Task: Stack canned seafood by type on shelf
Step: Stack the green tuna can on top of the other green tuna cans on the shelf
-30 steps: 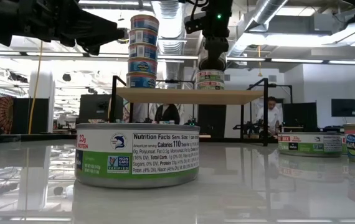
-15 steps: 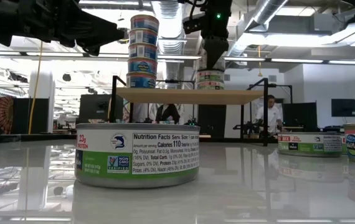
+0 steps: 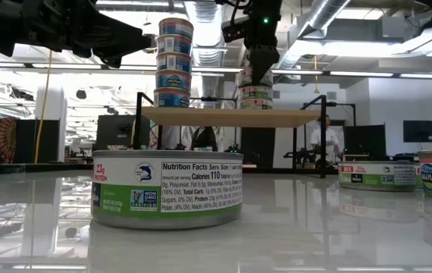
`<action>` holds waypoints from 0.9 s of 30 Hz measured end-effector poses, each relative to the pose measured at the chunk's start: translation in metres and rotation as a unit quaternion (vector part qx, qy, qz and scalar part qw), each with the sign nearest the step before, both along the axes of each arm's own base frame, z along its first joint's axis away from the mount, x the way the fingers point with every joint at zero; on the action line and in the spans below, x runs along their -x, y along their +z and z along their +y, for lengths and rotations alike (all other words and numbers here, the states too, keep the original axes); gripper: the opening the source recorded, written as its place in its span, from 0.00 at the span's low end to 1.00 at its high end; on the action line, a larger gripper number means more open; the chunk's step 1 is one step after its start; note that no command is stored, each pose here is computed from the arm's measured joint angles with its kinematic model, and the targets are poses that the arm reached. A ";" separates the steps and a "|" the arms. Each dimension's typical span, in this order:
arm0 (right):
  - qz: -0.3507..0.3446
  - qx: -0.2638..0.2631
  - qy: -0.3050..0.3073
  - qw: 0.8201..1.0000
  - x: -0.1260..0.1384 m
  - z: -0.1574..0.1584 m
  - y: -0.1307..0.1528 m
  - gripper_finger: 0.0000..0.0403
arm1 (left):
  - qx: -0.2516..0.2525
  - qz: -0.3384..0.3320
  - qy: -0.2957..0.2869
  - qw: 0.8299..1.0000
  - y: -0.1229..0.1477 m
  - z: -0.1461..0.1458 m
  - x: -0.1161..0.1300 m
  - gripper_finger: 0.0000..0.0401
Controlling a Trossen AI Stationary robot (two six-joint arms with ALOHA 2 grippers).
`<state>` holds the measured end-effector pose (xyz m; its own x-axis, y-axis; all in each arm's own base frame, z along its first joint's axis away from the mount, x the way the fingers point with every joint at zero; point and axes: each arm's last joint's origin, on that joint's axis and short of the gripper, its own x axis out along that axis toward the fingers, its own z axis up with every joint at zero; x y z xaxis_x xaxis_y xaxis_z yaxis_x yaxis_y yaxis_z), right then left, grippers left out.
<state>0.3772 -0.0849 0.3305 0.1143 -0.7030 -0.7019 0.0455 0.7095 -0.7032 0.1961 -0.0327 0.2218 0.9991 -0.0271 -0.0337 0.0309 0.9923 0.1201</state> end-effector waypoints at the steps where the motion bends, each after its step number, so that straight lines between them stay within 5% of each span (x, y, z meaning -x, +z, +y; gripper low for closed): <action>1: 0.002 0.004 -0.001 1.000 0.000 0.000 0.000 0.71 | -0.001 0.000 0.000 1.000 0.000 0.000 0.000 0.32; 27: -0.007 0.019 -0.003 1.000 0.002 -0.011 0.014 0.71 | -0.003 0.001 0.000 1.000 0.000 0.000 0.000 0.32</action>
<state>0.3751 -0.0958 0.3449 0.1205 -0.7300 -0.6727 0.0601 0.6818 -0.7291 0.1961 -0.0327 0.2216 0.9990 -0.0271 -0.0367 0.0315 0.9916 0.1251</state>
